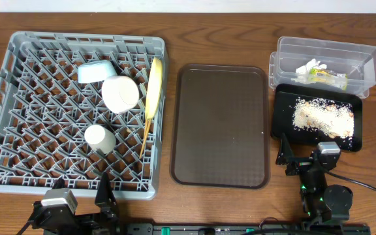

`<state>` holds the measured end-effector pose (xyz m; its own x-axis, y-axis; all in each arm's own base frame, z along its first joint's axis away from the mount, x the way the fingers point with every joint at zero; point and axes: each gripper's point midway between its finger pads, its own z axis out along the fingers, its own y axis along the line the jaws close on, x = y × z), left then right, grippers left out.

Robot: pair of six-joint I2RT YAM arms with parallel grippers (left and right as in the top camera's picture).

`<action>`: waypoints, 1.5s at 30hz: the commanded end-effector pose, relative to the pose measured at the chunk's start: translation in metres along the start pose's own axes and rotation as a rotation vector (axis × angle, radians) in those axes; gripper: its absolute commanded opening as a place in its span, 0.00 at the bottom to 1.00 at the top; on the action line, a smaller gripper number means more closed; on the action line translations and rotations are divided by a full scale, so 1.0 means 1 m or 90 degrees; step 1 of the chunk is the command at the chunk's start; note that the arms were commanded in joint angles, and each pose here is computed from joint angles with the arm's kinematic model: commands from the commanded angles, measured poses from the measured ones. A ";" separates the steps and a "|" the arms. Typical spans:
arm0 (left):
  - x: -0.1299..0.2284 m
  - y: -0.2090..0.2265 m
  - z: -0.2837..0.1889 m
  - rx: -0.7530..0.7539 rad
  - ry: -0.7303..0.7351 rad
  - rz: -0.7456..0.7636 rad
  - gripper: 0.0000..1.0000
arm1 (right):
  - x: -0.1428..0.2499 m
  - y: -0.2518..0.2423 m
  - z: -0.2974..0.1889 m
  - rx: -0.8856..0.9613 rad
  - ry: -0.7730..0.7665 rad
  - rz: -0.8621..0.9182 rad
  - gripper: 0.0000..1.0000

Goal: Sort waste into correct bins and load items into the dishwasher

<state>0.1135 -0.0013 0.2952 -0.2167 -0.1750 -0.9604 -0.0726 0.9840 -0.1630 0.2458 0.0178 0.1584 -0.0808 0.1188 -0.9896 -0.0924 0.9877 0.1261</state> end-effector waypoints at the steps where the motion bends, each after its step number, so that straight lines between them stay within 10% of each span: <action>1: 0.001 0.000 0.000 0.003 0.001 -0.003 0.94 | 0.000 0.006 0.000 -0.018 -0.001 -0.007 0.99; 34: 0.002 0.000 0.001 0.002 0.003 -0.003 0.94 | 0.000 0.006 0.000 -0.018 -0.001 -0.007 0.99; 45: 0.059 0.020 0.059 -0.031 0.081 -0.010 0.94 | 0.000 0.006 0.000 -0.018 -0.001 -0.007 0.99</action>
<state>0.1443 0.0062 0.2440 -0.3156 -0.1886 -0.9300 -0.1089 0.9808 -0.1619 0.2458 0.0179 0.1585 -0.0806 0.1192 -0.9896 -0.0932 0.9876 0.1265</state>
